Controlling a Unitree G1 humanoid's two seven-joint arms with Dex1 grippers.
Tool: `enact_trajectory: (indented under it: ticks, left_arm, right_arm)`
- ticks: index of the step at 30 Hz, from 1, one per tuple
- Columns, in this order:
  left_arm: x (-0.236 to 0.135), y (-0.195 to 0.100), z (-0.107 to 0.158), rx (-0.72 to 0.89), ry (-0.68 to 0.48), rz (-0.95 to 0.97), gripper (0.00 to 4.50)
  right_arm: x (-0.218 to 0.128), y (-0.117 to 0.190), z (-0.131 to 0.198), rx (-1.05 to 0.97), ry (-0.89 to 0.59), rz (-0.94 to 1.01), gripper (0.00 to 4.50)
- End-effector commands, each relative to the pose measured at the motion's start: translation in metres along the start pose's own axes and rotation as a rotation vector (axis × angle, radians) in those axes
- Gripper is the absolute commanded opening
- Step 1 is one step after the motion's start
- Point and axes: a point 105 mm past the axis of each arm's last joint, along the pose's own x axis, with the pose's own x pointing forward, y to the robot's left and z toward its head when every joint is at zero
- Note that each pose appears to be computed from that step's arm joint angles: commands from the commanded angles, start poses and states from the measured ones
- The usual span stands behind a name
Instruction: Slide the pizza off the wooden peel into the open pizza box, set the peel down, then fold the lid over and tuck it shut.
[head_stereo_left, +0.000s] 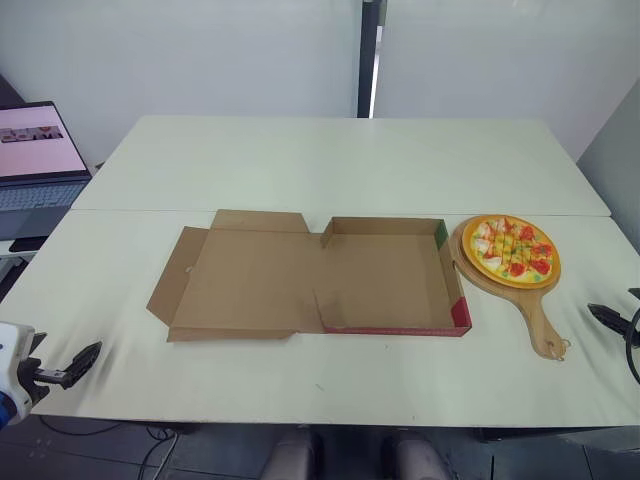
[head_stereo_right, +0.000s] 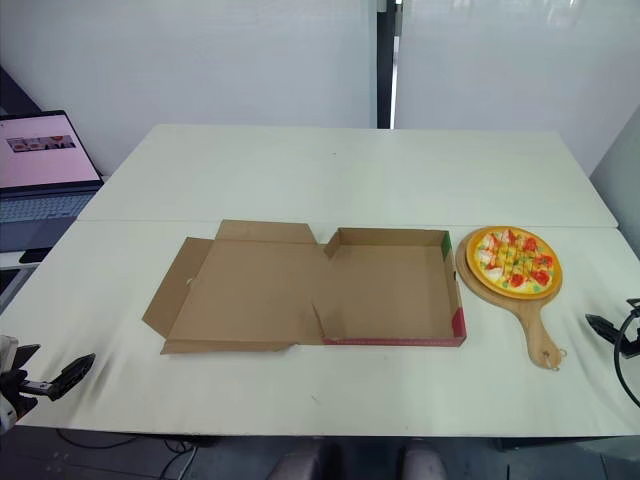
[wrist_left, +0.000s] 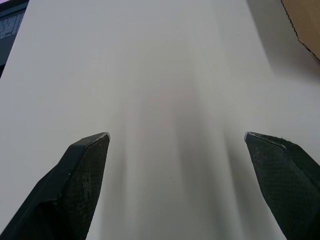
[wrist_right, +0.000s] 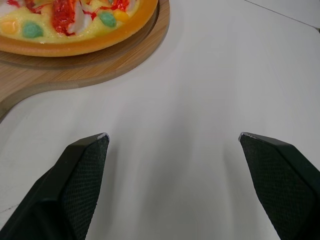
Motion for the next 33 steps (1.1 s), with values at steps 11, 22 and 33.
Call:
enact_trajectory:
  ticks: [11,22,33]
  left_arm:
    - [-0.012,0.009,0.025,-0.034,-0.13,-0.042,4.5]
    - [-0.017,0.012,0.025,-0.038,-0.135,-0.087,4.5]
    - [-0.022,-0.007,0.055,-0.017,-0.205,-0.232,4.5]
  right_arm:
    - [-0.002,-0.016,0.015,-0.022,-0.024,-0.07,4.47]
    - [-0.003,-0.015,0.02,-0.001,-0.067,-0.055,4.47]
    - [-0.005,-0.019,0.019,0.001,-0.072,-0.074,4.47]
